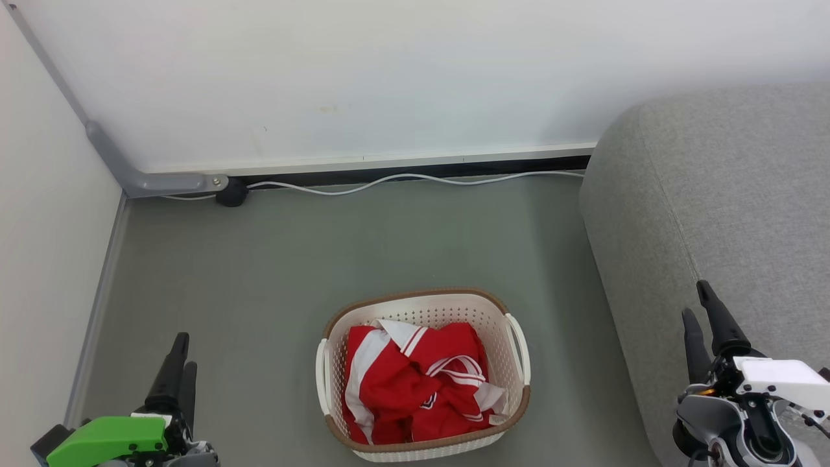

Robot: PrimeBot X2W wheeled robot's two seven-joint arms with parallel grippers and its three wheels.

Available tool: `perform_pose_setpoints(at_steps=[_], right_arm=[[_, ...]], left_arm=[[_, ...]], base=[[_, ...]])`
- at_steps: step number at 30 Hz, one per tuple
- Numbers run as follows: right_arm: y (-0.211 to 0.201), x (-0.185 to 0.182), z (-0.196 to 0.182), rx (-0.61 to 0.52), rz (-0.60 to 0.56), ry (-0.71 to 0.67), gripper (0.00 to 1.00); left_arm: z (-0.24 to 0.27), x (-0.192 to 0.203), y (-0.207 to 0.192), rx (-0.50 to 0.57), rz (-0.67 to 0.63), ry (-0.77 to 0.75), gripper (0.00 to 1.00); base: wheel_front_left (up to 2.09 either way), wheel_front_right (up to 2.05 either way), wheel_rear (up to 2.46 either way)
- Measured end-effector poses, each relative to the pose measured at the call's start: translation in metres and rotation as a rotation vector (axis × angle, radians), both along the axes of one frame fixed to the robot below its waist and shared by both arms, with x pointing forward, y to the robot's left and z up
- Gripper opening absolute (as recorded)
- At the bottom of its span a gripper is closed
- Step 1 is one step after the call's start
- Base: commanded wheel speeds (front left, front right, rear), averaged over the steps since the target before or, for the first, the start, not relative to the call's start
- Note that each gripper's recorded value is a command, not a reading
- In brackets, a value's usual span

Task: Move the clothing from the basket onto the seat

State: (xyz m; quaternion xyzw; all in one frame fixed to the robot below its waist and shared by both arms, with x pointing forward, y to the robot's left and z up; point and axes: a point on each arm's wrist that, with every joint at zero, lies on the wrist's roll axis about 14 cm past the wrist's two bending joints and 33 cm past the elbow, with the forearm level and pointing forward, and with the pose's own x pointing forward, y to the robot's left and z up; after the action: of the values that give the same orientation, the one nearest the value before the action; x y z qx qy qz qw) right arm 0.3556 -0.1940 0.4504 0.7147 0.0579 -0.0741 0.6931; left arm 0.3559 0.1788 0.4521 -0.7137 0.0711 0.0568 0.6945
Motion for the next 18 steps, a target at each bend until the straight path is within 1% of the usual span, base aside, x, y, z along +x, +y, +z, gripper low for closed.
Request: perform_pose_setpoints(at_steps=[7, 15, 18], right_arm=[[0.005, 0.001, 0.0, -0.052, 0.012, 0.003, 1.0], [0.007, 0.003, 0.005, -0.195, 0.045, 0.003, 1.0], [0.009, 0.005, 0.009, -0.244, 0.057, -0.008, 1.0]], left_arm=[[0.004, 0.001, -0.001, 0.051, -0.003, -0.011, 1.0], [0.012, 0.004, -0.003, 0.166, -0.02, -0.035, 1.0], [0.015, 0.005, -0.001, 0.227, -0.027, -0.04, 1.0]], base=[[0.0, 0.0, 0.0], [0.0, 0.0, 0.0], [0.0, 0.0, 0.0]])
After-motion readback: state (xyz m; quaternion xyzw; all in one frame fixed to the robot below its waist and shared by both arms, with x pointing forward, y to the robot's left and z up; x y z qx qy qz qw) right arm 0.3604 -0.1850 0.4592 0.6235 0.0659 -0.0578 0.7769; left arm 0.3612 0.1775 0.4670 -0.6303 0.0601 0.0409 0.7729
